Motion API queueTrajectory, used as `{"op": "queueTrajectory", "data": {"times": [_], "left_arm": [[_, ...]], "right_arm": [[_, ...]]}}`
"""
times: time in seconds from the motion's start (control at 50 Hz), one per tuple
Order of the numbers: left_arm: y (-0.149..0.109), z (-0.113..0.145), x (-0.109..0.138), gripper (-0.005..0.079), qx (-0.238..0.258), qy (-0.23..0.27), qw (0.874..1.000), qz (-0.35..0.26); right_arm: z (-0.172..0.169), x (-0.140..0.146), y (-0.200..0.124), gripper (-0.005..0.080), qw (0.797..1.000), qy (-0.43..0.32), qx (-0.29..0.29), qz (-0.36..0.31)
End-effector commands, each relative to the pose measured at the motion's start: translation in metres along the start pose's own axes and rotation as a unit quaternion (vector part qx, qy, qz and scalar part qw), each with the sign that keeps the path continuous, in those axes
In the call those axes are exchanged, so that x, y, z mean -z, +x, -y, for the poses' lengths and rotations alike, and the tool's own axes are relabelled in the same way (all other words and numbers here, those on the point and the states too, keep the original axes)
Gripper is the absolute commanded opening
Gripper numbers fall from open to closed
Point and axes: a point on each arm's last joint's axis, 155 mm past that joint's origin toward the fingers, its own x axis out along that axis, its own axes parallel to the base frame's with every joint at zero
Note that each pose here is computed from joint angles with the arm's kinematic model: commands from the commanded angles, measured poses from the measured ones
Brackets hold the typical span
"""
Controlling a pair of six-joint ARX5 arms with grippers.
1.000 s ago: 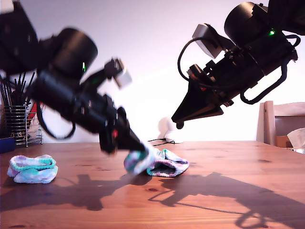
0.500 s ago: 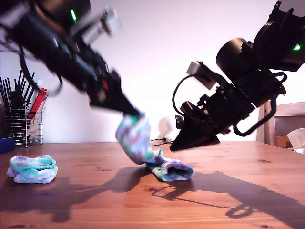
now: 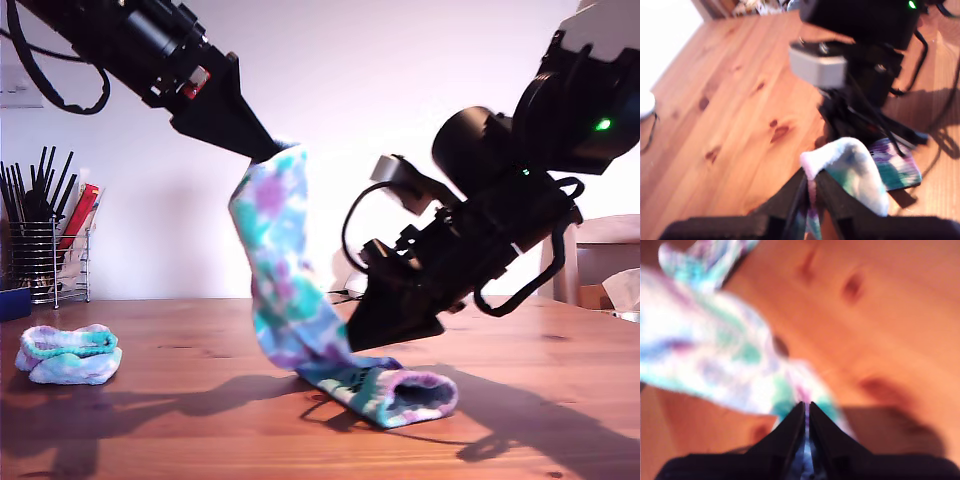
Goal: Fold the socks in front of you. After folding them, place them to the left side.
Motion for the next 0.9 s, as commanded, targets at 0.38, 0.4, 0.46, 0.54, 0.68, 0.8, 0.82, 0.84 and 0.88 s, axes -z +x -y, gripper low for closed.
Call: {"op": "queueTrajectory", "data": {"times": [0.38,0.4,0.46,0.54,0.68,0.8,0.82,0.84,0.88], "left_arm": [[0.006,-0.030,0.021,-0.0024,-0.031,-0.034,0.999,-0.007],[0.006,-0.030,0.021,-0.0024,-0.032,-0.034,0.999,-0.007],[0.006,-0.030,0.020,-0.0024,-0.031,-0.034,0.999,-0.006],[0.006,-0.030,0.020,-0.0024,-0.030,-0.034,0.999,-0.006],[0.006,-0.030,0.020,-0.0024,-0.030,-0.034,0.999,-0.005],[0.010,-0.035,0.020,-0.0024,-0.037,-0.030,0.999,-0.001],[0.011,-0.037,0.021,-0.0024,-0.038,-0.030,0.999,-0.001],[0.012,-0.038,0.022,-0.0024,-0.039,-0.030,0.999,-0.001],[0.015,-0.039,0.024,-0.0024,-0.039,-0.031,0.999,-0.002]], "right_arm": [[-0.010,-0.004,0.000,-0.0013,1.000,-0.006,-0.014,-0.003],[-0.010,-0.007,-0.001,-0.0013,1.000,-0.007,-0.014,-0.001],[-0.010,-0.013,-0.002,-0.0013,1.000,-0.009,-0.013,0.004],[-0.010,-0.026,-0.004,-0.0013,1.000,-0.013,-0.012,0.011],[-0.011,-0.042,-0.012,-0.0013,1.000,-0.015,-0.011,0.010],[-0.017,-0.051,-0.021,-0.0013,1.000,-0.021,-0.016,0.002],[-0.019,-0.052,-0.022,-0.0013,1.000,-0.020,-0.021,0.000],[-0.021,-0.053,-0.023,-0.0013,0.999,-0.021,-0.024,-0.001],[-0.024,-0.056,-0.026,-0.0013,0.999,-0.021,-0.027,-0.002]]}}
